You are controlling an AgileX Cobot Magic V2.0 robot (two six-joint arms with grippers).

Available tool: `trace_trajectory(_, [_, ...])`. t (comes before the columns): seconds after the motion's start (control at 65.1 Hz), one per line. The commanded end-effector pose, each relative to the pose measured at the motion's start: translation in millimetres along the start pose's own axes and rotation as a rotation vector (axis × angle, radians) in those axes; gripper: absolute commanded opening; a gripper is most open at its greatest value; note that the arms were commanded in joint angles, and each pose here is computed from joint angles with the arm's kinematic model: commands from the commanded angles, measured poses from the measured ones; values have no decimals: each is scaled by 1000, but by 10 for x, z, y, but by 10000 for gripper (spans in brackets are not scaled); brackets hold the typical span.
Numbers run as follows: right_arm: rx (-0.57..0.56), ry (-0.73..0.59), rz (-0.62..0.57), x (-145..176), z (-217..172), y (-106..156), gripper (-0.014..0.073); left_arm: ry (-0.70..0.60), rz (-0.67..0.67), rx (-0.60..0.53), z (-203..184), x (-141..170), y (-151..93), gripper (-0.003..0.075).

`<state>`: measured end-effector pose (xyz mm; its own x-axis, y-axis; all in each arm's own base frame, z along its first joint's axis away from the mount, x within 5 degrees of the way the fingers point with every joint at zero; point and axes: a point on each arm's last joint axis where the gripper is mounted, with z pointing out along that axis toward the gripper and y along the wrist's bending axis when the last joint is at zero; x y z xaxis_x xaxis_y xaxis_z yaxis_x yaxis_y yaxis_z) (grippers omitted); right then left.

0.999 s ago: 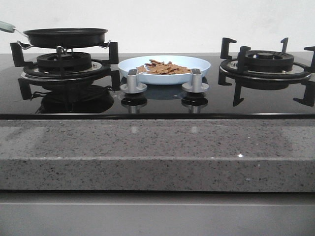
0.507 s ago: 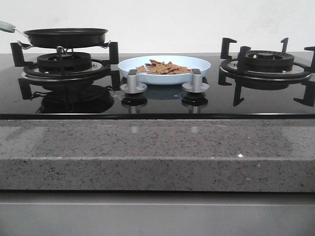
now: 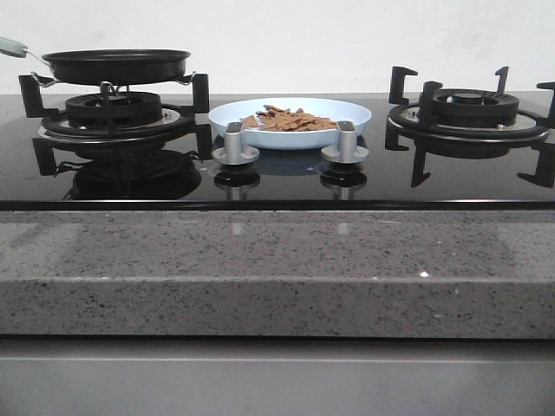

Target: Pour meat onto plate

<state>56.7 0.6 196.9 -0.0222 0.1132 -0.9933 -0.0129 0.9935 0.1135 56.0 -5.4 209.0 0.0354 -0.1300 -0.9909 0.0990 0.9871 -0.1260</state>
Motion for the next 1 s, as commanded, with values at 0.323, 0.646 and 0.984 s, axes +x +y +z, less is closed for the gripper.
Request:
trace_trajectory(0.323, [-32, -204, -66, -187, -34, 35, -69, -98, -15, 13, -15, -67, -6, -20])
trace_trajectory(0.646, [-35, -226, -69, -207, -38, 39, -69, -98, -15, 13, -15, -67, -6, -20])
trace_trajectory(0.984, [-35, -226, -69, -207, -38, 39, -69, -98, -15, 13, -15, -67, -6, -20])
